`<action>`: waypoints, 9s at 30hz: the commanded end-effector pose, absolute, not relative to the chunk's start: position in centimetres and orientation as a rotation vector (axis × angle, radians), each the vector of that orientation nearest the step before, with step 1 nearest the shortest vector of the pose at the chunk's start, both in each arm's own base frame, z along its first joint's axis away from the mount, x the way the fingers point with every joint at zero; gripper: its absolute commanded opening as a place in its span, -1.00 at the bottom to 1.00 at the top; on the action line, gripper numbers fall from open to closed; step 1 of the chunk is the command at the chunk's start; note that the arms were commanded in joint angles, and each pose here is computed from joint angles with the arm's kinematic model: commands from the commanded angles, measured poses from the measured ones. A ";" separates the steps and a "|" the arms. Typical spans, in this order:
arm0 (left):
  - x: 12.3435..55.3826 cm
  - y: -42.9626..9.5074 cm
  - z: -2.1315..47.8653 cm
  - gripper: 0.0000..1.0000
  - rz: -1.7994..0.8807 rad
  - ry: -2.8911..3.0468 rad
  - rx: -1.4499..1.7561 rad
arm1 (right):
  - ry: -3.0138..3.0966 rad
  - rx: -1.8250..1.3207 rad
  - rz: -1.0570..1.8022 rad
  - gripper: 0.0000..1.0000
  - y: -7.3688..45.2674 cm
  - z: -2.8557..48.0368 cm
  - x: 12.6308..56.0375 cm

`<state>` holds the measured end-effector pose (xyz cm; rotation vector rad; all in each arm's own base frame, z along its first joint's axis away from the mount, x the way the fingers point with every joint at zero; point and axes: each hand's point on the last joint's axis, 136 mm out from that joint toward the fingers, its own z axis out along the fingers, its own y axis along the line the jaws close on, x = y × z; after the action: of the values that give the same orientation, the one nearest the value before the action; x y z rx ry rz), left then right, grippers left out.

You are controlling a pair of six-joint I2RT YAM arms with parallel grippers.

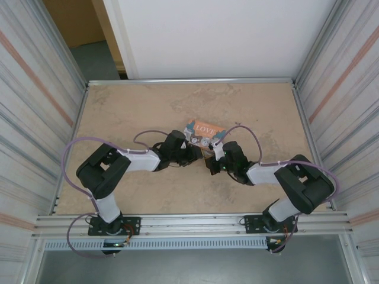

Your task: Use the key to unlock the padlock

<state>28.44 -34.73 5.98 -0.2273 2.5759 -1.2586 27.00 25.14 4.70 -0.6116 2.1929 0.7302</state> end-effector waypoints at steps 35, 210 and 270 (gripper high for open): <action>25.4 -24.7 12.5 0.05 -1.421 2.271 -0.407 | 2.386 -0.483 1.087 -1.00 28.1 6.9 25.7; 23.8 -32.9 8.1 -1.00 -1.455 2.552 -0.932 | 1.593 -1.428 -0.188 -0.62 28.6 8.5 20.8; 21.5 -35.1 7.0 -1.00 -1.401 2.532 -0.928 | 2.179 -0.670 0.598 -1.00 24.4 5.7 22.9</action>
<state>23.98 -32.95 6.15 -0.9939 2.4511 -1.3088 21.39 26.72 6.90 -0.8390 2.0849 0.6512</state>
